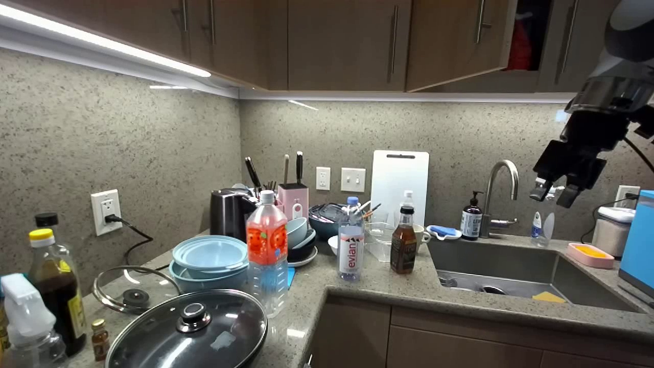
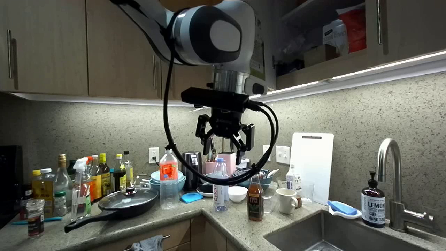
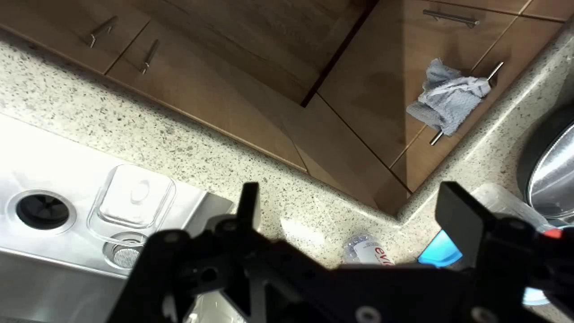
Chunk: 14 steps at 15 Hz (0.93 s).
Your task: Close the top cupboard
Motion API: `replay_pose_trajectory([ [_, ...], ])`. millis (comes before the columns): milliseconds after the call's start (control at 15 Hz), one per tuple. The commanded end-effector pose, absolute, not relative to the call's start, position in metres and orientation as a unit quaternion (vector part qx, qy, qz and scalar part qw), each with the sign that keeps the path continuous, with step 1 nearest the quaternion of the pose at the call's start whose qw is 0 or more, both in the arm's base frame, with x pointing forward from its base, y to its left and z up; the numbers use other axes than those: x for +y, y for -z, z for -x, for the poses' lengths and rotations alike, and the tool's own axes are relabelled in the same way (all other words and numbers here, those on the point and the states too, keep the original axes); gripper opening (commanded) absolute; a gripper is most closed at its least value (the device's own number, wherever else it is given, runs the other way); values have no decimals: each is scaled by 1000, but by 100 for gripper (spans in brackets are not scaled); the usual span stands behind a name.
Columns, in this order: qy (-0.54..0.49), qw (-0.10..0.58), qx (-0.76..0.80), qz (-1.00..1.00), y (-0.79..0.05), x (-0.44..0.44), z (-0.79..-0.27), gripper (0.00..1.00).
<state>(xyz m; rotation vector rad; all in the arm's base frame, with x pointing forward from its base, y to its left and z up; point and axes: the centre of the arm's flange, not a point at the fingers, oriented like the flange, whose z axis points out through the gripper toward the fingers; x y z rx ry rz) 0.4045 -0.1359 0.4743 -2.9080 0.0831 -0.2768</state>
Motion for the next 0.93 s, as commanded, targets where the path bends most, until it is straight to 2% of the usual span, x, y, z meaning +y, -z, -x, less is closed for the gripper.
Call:
replay_pose_trajectory([
  [0, 94, 109, 28, 989, -474, -136, -405, 100],
  [600, 65, 28, -128, 989, -452, 42, -412, 100],
  [867, 56, 33, -143, 988, -456, 58, -411, 100],
])
